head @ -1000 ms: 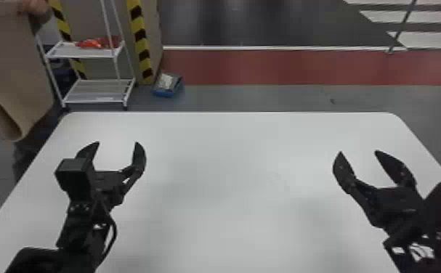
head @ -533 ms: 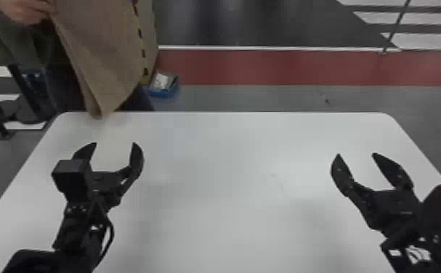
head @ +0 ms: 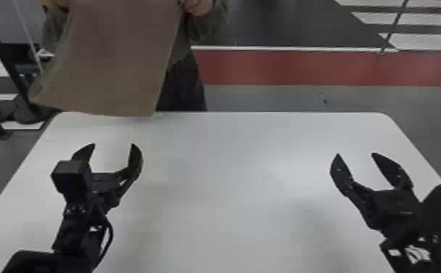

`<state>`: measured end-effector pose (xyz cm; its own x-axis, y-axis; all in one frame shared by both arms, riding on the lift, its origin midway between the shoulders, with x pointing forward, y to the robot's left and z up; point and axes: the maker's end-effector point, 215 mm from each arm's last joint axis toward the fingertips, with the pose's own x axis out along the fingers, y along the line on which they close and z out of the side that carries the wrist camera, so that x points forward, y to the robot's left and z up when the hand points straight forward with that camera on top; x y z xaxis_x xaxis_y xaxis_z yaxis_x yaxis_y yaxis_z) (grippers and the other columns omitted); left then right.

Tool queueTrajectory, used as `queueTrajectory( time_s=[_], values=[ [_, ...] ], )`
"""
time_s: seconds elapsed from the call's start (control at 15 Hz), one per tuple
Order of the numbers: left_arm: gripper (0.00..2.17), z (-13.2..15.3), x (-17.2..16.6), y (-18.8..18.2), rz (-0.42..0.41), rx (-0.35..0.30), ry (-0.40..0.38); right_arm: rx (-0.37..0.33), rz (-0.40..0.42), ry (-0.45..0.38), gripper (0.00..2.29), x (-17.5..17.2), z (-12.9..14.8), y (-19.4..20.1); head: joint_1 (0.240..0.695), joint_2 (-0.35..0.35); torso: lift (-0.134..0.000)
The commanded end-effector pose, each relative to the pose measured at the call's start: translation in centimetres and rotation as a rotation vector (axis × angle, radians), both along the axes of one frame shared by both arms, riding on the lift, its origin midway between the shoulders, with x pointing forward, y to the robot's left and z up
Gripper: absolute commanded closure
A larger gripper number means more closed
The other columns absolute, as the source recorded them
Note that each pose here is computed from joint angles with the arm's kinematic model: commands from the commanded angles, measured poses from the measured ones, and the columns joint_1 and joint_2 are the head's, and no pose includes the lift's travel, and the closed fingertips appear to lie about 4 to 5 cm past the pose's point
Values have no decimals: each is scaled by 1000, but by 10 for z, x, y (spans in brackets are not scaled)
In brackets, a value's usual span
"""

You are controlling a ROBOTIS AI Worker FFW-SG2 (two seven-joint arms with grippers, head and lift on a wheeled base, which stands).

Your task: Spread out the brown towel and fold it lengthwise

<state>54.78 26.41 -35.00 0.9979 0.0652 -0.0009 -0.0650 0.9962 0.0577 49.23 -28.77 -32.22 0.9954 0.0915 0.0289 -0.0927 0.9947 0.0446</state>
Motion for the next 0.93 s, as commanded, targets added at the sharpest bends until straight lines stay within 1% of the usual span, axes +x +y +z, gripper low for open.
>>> queueTrajectory(
  time_s=[0.0,0.87],
  values=[
    [137,0,0,-1,-2,1,-1,0,-2,1,208,-1,0,-1,695,-25,-125],
    [137,-5,0,-2,-2,-1,9,1,-8,0,208,-1,0,-5,695,-32,-125]
  ],
)
